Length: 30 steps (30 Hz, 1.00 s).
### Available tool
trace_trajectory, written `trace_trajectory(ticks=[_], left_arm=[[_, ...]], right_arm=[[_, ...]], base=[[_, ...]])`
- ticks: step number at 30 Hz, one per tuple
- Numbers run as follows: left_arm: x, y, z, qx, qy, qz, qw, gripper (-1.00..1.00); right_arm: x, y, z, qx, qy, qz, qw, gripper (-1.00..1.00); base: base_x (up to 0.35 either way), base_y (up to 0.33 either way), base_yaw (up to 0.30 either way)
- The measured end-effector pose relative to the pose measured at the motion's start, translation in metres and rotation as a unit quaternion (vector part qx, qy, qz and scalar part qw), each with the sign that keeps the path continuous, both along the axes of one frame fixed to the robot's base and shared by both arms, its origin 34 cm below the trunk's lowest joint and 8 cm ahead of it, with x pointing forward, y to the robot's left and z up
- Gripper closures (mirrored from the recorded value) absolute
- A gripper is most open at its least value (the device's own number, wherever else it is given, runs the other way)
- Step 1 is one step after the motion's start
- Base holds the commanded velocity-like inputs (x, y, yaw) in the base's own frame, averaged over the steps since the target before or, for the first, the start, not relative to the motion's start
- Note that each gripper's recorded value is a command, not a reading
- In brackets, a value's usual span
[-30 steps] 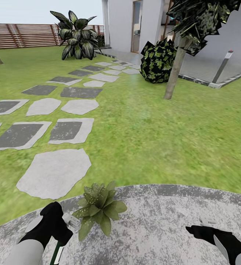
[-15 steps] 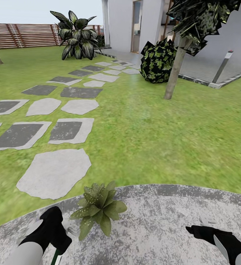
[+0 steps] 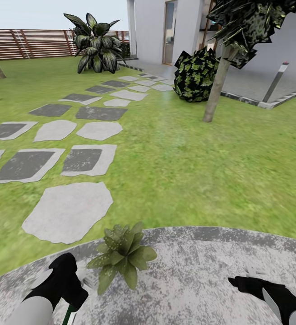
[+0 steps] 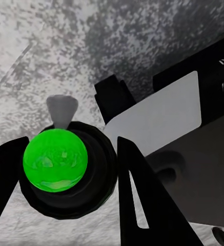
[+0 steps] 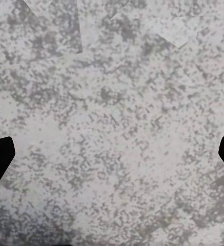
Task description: Pick up the pesticide atomizer in the garden and spray insectifuge to fully cover both potted plants in the garden.
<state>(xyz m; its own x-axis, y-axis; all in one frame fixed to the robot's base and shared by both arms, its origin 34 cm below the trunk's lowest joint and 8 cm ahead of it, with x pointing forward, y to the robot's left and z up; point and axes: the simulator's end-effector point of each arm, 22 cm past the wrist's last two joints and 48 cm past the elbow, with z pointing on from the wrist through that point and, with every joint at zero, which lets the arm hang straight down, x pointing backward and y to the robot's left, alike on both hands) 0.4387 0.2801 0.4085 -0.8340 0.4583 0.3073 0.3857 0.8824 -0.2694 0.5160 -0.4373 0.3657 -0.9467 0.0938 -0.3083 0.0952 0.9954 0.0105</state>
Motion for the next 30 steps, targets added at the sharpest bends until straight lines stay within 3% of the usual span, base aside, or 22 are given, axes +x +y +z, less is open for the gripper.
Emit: trace_trajectory(ticks=[10, 24, 30], left_arm=[[0.000, 0.000, 0.000, 0.001, -0.001, 0.000, 1.0000, 1.00], [0.000, -0.003, 0.000, -0.002, -0.001, -0.002, 1.0000, 1.00], [0.000, -0.003, 0.000, -0.002, -0.001, -0.001, 1.0000, 1.00]], right_arm=[[0.000, 0.000, 0.000, 0.000, 0.000, 0.000, 1.0000, -1.00], [-0.001, -0.013, 0.003, -0.008, 0.000, -0.003, 1.0000, -1.00], [-0.001, -0.012, 0.003, -0.007, 0.000, -0.002, 1.0000, -1.00]], base=[[0.000, 0.000, 0.241], [-0.067, -0.219, 0.019], [-0.002, -0.040, 0.193]])
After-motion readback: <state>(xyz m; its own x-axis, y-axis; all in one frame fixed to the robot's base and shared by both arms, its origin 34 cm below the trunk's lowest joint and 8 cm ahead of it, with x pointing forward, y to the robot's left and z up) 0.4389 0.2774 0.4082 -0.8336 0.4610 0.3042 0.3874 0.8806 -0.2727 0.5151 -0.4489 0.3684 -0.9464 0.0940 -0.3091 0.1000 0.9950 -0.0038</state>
